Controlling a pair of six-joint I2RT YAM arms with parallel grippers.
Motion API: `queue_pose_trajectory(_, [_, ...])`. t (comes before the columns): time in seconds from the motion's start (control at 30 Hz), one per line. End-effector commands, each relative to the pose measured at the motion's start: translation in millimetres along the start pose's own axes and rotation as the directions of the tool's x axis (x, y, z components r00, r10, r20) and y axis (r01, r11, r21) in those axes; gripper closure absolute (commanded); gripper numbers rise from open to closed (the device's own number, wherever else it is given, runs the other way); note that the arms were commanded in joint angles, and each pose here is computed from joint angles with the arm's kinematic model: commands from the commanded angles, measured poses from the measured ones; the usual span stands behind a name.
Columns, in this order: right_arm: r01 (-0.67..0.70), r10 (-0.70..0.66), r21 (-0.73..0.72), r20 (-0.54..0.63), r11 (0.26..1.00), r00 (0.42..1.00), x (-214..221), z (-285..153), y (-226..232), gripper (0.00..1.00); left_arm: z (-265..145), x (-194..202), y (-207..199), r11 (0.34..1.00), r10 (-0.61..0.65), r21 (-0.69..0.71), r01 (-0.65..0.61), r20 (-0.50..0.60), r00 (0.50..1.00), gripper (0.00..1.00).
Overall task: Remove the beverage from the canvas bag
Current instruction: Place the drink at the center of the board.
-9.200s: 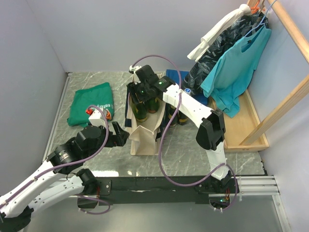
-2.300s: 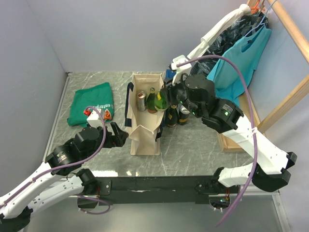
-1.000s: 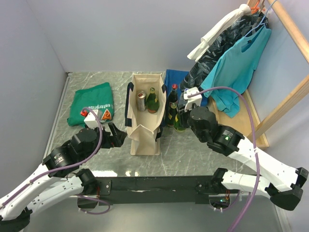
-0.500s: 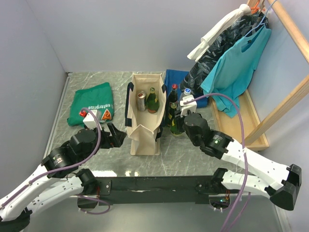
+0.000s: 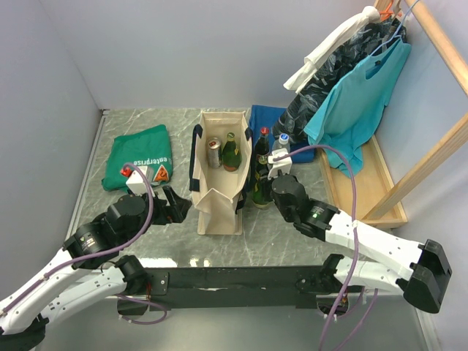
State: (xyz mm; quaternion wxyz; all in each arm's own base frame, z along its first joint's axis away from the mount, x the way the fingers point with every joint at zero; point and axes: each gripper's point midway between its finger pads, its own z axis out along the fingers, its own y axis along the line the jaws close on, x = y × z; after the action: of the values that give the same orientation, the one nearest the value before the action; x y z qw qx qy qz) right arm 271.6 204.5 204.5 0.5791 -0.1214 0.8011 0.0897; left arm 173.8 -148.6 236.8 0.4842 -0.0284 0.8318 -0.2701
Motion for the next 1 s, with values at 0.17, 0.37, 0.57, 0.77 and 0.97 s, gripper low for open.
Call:
queue_pose_trajectory(0.17, [-0.194, 0.195, -0.031, 0.243, 0.981, 0.95, -61, 2, 3, 1.0, -3, -9, -4, 1.0, -0.019, 0.01, 0.018, 0.03, 0.999, 0.04])
queue_pose_trajectory(0.37, [-0.214, 0.22, -0.054, 0.282, 0.975, 0.934, -58, 1, 3, 1.0, -3, -9, -4, 1.0, -0.021, 0.012, 0.021, 0.032, 0.999, 0.04])
queue_pose_trajectory(0.57, [-0.21, 0.216, -0.052, 0.274, 0.976, 0.937, -51, 7, 6, 1.0, -3, -9, -4, 1.0, -0.02, 0.013, 0.02, 0.033, 0.999, 0.04])
queue_pose_trajectory(0.77, [-0.213, 0.219, -0.053, 0.281, 0.976, 0.934, -48, 10, 7, 1.0, -3, -10, -4, 1.0, -0.023, 0.01, 0.023, 0.036, 0.999, 0.04])
queue_pose_trajectory(0.97, [-0.205, 0.21, -0.048, 0.271, 0.978, 0.939, -45, 15, 9, 1.0, -3, -10, -4, 1.0, -0.023, 0.009, 0.022, 0.035, 0.999, 0.04])
